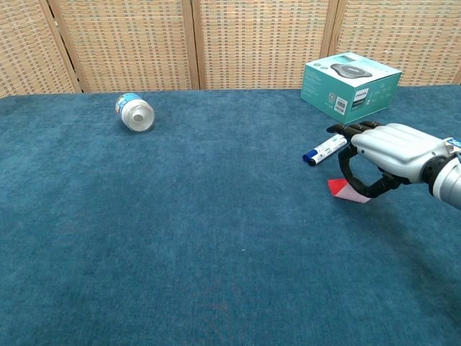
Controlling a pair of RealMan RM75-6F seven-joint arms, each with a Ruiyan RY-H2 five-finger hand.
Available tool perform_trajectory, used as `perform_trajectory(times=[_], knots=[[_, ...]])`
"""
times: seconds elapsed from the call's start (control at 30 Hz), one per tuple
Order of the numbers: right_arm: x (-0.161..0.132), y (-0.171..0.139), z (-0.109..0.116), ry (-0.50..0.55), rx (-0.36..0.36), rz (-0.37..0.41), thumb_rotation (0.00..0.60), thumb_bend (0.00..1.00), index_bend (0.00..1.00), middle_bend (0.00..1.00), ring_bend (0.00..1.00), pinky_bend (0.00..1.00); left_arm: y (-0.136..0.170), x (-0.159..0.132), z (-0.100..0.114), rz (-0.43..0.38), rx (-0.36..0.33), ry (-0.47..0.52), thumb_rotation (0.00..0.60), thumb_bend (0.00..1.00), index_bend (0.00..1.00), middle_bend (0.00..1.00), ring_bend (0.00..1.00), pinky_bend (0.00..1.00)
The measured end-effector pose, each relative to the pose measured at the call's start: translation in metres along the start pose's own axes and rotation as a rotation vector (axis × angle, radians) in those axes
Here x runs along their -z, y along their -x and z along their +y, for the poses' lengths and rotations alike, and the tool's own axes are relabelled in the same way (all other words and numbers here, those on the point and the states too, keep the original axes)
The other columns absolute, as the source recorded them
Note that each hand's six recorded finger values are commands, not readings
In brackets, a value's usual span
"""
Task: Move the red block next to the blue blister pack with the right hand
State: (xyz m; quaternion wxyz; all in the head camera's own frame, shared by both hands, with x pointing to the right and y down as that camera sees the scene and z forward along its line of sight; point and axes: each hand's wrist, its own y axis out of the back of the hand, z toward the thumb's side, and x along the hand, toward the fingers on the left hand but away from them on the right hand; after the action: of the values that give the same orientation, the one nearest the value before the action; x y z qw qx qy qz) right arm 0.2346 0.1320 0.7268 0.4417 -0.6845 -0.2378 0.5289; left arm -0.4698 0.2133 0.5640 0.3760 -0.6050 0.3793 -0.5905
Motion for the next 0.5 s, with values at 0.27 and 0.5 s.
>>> perform_trajectory(times=[0.27,0.5], knots=[[0.051,0.038,0.047,-0.142,0.129,-0.115,0.6,0.6,0.62,0.0,0.0,0.0,0.0,0.001,0.0,0.003,0.003,0.002,0.6,0.01,0.0,0.0,0.0,0.0],[0.129,0.056,0.136,-0.375,0.337,-0.298,0.6,0.56,0.61,0.03,0.0,0.0,0.0,0.0,0.0,0.003,0.003,0.002,0.6,0.01,0.0,0.0,0.0,0.0]])
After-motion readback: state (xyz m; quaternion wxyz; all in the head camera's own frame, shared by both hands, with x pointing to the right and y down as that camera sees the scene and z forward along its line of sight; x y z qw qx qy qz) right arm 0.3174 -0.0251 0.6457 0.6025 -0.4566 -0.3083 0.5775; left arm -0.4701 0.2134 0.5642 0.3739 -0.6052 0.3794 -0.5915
